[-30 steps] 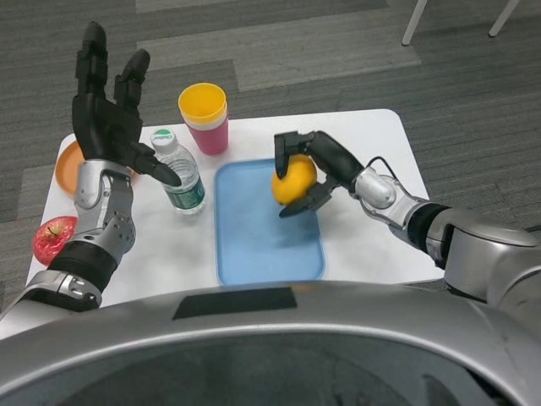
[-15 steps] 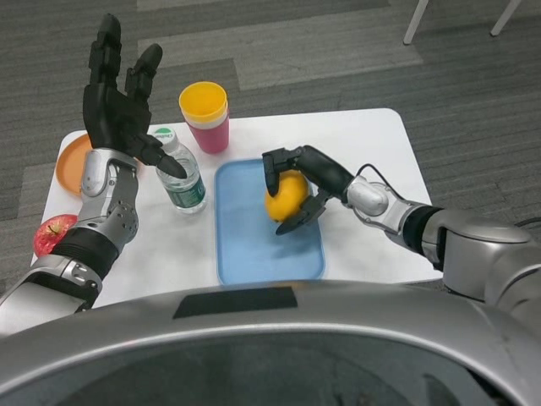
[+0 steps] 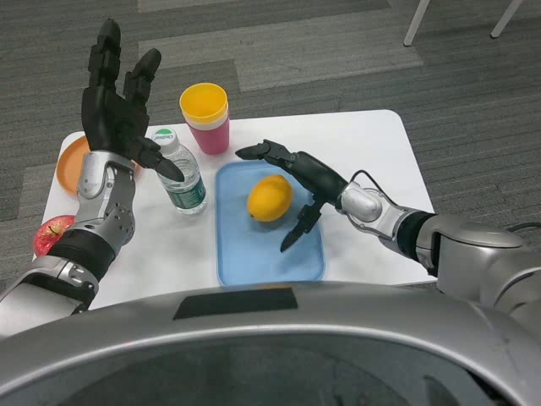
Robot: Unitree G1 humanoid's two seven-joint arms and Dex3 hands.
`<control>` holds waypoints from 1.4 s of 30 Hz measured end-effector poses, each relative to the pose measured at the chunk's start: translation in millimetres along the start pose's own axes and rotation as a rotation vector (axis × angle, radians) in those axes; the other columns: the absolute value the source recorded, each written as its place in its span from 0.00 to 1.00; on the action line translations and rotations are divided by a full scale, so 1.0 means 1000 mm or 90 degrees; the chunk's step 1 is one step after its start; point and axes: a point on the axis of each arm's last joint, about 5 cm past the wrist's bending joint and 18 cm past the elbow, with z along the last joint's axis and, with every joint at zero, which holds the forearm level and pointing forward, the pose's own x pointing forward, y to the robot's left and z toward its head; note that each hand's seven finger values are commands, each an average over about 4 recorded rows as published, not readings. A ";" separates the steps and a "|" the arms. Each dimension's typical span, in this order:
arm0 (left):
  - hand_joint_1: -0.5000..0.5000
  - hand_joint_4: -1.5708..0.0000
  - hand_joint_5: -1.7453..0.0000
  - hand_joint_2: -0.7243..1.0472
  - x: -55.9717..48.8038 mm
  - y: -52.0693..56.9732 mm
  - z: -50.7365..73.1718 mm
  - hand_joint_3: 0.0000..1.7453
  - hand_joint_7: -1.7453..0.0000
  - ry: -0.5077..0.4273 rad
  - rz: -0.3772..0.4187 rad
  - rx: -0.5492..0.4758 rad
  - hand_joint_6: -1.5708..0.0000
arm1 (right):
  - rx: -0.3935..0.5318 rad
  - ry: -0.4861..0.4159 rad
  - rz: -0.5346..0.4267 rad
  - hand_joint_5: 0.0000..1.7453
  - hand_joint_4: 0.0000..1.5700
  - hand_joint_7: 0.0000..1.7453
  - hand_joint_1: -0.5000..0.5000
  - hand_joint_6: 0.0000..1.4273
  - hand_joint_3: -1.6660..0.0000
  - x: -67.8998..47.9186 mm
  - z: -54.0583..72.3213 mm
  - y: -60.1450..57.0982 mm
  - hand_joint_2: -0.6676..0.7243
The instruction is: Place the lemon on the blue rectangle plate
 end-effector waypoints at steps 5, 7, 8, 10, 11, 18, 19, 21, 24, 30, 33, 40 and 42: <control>0.31 1.00 0.59 0.05 -0.003 0.002 0.000 0.05 0.92 0.003 0.003 0.001 1.00 | 0.009 -0.007 -0.018 0.00 0.00 0.00 0.04 0.00 0.99 -0.002 -0.001 0.000 0.81; 0.29 1.00 0.59 0.05 -0.003 0.002 0.000 0.04 0.92 0.002 0.003 0.000 0.99 | 0.017 -0.017 -0.040 0.00 0.00 0.00 0.05 0.00 1.00 -0.004 -0.001 0.000 0.82; 0.29 1.00 0.59 0.05 -0.003 0.001 0.000 0.04 0.92 0.000 0.002 -0.001 0.99 | 0.023 -0.026 -0.057 0.00 0.00 0.00 0.06 0.00 1.00 -0.006 0.000 0.000 0.82; 0.29 1.00 0.59 0.05 -0.003 0.001 0.001 0.04 0.92 -0.002 0.002 -0.003 1.00 | 0.039 -0.053 -0.105 0.00 0.00 0.00 0.07 0.00 1.00 -0.009 0.001 0.000 0.83; 0.29 1.00 0.59 0.05 -0.003 0.001 0.001 0.05 0.92 -0.003 0.002 -0.005 1.00 | 0.046 -0.070 -0.133 0.00 0.00 0.00 0.08 0.00 1.00 -0.009 0.002 -0.001 0.84; 0.29 1.00 0.59 0.05 -0.005 0.002 0.002 0.05 0.92 -0.010 0.012 -0.017 0.99 | 0.085 -0.182 -0.348 0.00 0.00 0.00 0.08 0.00 1.00 -0.014 0.015 -0.021 0.83; 0.29 1.00 0.59 0.05 -0.005 0.002 0.002 0.05 0.92 -0.011 0.013 -0.018 0.99 | 0.088 -0.195 -0.374 0.00 0.00 0.00 0.08 0.00 1.00 -0.015 0.017 -0.024 0.82; 0.29 1.00 0.59 0.05 -0.006 0.002 0.002 0.05 0.92 -0.013 0.015 -0.020 0.99 | 0.089 -0.213 -0.413 0.00 0.00 0.00 0.08 0.00 1.00 -0.017 0.019 -0.031 0.82; 0.29 1.00 0.59 0.05 -0.006 0.002 0.003 0.05 0.92 -0.020 0.018 -0.025 0.99 | 0.084 -0.232 -0.461 0.00 0.00 0.00 0.11 0.00 1.00 -0.021 0.022 -0.041 0.81; 0.29 1.00 0.59 0.05 -0.007 0.000 0.002 0.05 0.92 -0.030 0.029 -0.040 1.00 | 0.071 -0.255 -0.523 0.00 0.00 0.00 0.12 0.00 1.00 -0.027 0.025 -0.057 0.77; 0.26 1.00 0.59 0.05 -0.010 0.001 0.002 0.03 0.92 -0.035 0.037 -0.045 1.00 | 0.067 -0.265 -0.550 0.00 0.00 0.00 0.12 0.00 1.00 -0.029 0.027 -0.063 0.75; 0.25 1.00 0.59 0.05 -0.016 0.004 0.003 0.05 0.92 -0.044 0.053 -0.043 1.00 | 0.044 -0.275 -0.589 0.00 0.00 0.00 0.17 0.00 1.00 -0.037 0.030 -0.078 0.73; 0.26 1.00 0.59 0.05 -0.016 0.003 0.002 0.05 0.92 -0.044 0.053 -0.046 1.00 | 0.045 -0.275 -0.588 0.00 0.00 0.00 0.16 0.00 1.00 -0.037 0.030 -0.078 0.73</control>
